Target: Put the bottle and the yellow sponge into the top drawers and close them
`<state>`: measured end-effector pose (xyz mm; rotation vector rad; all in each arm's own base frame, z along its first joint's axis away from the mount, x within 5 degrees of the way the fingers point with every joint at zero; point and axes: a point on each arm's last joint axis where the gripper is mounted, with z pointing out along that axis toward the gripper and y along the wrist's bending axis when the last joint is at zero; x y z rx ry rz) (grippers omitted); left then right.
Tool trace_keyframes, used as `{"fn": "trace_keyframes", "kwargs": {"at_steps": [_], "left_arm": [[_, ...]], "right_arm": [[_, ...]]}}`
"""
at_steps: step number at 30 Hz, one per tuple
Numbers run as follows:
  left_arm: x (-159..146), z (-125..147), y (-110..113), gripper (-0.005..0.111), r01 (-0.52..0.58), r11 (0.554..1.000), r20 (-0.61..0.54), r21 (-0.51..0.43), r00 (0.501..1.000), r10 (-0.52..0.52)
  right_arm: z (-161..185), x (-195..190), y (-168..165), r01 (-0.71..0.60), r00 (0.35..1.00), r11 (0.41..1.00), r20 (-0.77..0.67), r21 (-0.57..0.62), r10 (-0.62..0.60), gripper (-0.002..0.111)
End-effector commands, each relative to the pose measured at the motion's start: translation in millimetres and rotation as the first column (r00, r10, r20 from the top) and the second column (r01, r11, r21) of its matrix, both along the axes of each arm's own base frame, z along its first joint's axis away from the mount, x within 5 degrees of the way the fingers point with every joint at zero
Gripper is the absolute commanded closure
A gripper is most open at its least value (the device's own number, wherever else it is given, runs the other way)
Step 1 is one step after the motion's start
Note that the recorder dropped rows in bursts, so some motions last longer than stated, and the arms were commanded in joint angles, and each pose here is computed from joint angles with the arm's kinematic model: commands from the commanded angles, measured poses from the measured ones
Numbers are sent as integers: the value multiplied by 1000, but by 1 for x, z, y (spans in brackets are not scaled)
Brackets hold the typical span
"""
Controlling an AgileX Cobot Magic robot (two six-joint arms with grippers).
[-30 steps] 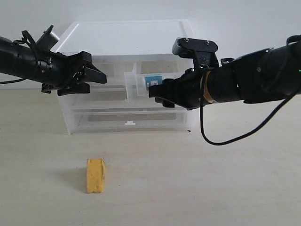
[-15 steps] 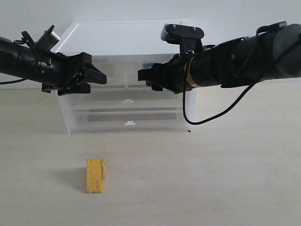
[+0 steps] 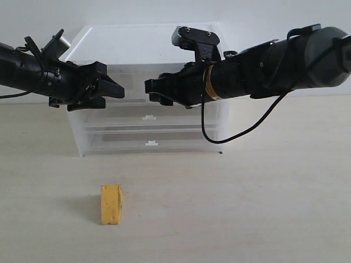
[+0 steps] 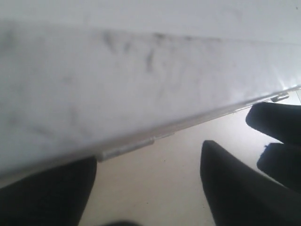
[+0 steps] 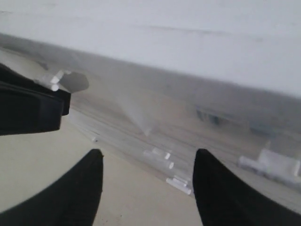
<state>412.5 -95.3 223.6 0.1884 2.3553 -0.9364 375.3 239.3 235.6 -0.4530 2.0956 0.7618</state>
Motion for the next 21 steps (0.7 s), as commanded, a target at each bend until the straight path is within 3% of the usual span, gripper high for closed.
{"fn": "trace_keyframes", "kwargs": {"at_steps": [1,10,15,21], "left_arm": [[7,-8,4,46,-47,999,13,22,999,47],[1,-2,7,53,-19,992,-83,-125,996,9],[-2,6,20,53,23,962,-82,-271,996,-47],[-1,0,23,53,42,940,-83,-338,994,-75]], "right_arm": [[6,-2,-2,-7,999,999,-48,34,9,57],[-15,-13,-4,-45,991,999,-123,14,46,57],[-22,-14,-8,-37,994,999,-106,-29,34,57],[-21,1,-23,163,986,980,1,-114,-164,57]]}}
